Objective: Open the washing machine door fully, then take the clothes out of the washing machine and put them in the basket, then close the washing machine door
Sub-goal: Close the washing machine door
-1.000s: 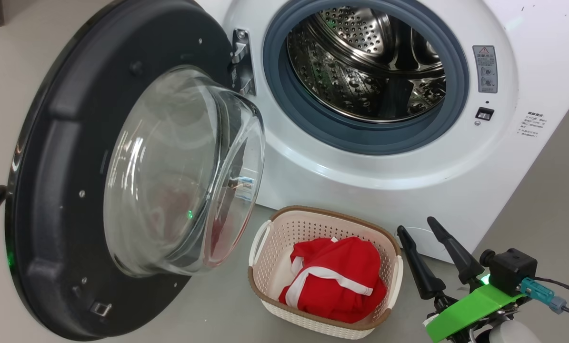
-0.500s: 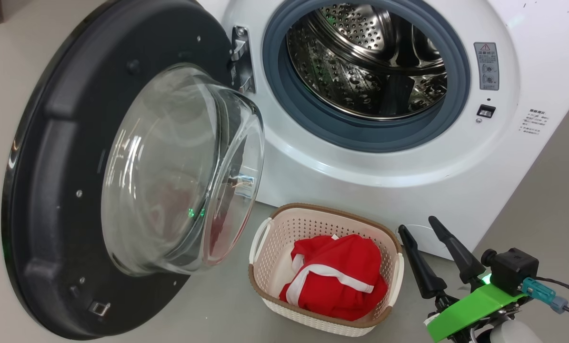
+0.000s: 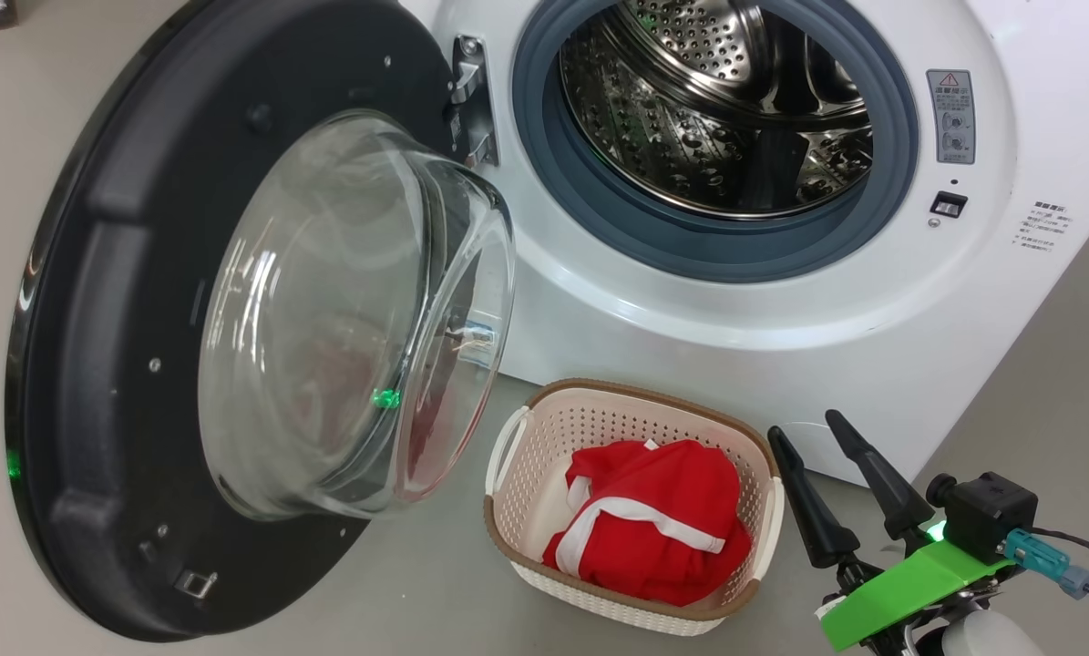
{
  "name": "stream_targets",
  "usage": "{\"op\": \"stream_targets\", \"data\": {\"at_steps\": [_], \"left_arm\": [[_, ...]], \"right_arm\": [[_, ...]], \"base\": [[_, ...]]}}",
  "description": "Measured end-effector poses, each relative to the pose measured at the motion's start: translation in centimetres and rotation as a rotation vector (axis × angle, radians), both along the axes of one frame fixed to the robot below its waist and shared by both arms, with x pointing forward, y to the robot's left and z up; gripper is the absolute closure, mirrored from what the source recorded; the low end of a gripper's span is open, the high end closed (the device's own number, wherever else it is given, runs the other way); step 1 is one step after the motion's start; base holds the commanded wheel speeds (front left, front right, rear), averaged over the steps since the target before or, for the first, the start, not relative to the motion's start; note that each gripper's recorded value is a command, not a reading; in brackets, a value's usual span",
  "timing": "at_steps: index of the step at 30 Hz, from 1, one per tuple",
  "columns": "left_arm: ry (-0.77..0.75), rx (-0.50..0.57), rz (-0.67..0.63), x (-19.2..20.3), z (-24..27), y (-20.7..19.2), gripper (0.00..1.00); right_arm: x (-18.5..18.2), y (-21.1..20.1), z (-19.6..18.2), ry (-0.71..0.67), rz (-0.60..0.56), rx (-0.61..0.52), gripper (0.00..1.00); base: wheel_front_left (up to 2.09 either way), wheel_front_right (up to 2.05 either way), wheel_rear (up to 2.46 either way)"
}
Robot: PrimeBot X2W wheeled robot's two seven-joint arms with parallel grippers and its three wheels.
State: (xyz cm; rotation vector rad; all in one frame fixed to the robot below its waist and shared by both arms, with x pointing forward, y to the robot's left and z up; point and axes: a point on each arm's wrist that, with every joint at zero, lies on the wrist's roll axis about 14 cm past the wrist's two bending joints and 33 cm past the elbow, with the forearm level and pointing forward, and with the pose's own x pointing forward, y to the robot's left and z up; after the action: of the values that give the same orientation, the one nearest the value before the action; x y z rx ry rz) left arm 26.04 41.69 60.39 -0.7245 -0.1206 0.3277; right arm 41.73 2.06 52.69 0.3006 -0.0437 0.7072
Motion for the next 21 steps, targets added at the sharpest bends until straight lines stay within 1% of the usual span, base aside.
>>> {"op": "stream_targets", "data": {"at_steps": [8, 15, 21], "left_arm": [[-0.019, 0.1, 0.112, -2.2, -1.2, -0.2, 0.0], [-0.001, 0.173, 0.247, -4.7, -3.5, -0.1, 0.0], [-0.001, 0.209, 0.277, -5.6, -5.1, -2.0, 0.0]], "right_arm": [[0.1, 0.3, 0.1, -0.002, 0.007, 0.003, 0.0], [0.1, 0.7, 0.0, 0.0, 0.017, 0.004, 0.0], [-0.1, 1.1, 0.2, -0.006, 0.031, 0.003, 0.0]], "base": [[0.0, 0.0, 0.0], [0.0, 0.0, 0.0], [0.0, 0.0, 0.0]]}}
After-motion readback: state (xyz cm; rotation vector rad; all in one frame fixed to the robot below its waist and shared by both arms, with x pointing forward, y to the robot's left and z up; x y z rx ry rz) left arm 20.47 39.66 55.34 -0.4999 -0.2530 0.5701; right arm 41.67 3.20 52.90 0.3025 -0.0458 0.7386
